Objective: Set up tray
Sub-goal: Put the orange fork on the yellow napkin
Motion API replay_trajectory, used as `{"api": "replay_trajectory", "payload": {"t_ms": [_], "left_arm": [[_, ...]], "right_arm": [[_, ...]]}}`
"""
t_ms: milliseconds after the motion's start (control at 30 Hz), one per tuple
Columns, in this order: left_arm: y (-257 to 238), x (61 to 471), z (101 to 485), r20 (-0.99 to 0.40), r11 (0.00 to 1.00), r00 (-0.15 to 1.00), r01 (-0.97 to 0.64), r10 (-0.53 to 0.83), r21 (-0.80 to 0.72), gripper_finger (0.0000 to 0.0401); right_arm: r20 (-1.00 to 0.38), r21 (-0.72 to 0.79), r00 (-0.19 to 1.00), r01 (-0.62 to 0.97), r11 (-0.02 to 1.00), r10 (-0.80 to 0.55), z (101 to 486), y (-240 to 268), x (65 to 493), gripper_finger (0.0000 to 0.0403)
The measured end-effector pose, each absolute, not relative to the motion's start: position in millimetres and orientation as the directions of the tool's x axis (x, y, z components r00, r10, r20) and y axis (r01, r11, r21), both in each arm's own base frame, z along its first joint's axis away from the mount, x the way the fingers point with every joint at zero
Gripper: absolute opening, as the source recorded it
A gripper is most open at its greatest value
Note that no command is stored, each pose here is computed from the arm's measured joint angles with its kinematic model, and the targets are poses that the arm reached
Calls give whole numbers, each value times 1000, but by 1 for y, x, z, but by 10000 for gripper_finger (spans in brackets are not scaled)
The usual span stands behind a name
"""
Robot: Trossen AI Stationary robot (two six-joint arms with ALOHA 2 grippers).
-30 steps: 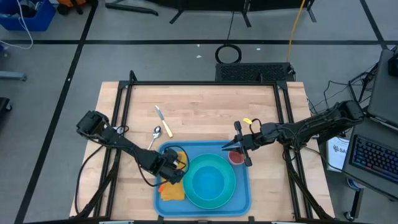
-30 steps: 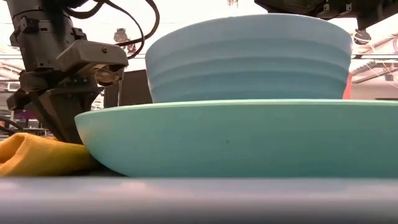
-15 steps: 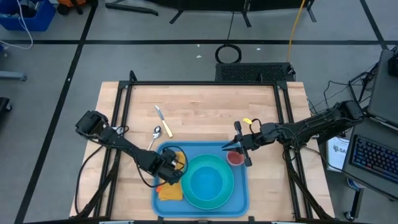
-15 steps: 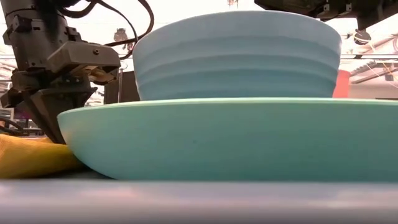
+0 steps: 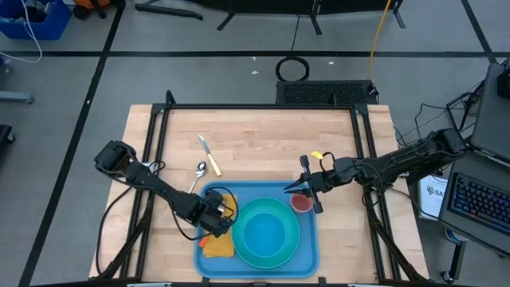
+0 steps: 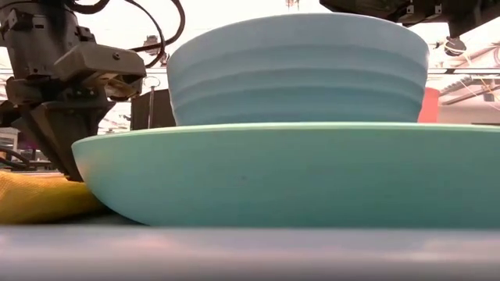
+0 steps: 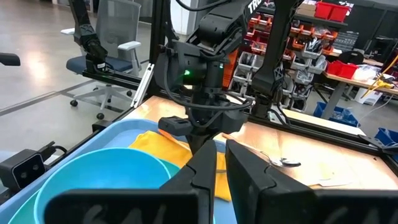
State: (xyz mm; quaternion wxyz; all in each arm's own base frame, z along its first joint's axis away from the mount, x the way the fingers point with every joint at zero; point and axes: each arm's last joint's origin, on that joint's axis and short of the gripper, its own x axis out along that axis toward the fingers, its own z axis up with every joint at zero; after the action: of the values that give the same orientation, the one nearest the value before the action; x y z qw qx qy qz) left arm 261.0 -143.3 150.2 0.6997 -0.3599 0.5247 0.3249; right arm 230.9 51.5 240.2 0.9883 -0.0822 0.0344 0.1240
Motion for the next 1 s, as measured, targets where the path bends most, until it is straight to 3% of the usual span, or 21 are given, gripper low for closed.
{"api": "replay_trajectory", "payload": {"t_ms": [1000], "left_arm": [[-140,257,150,-979,327,184,-934,85,-147,30]], "right_arm": [[-88,-141,967,-250,958,239,240,51,231,29]]}}
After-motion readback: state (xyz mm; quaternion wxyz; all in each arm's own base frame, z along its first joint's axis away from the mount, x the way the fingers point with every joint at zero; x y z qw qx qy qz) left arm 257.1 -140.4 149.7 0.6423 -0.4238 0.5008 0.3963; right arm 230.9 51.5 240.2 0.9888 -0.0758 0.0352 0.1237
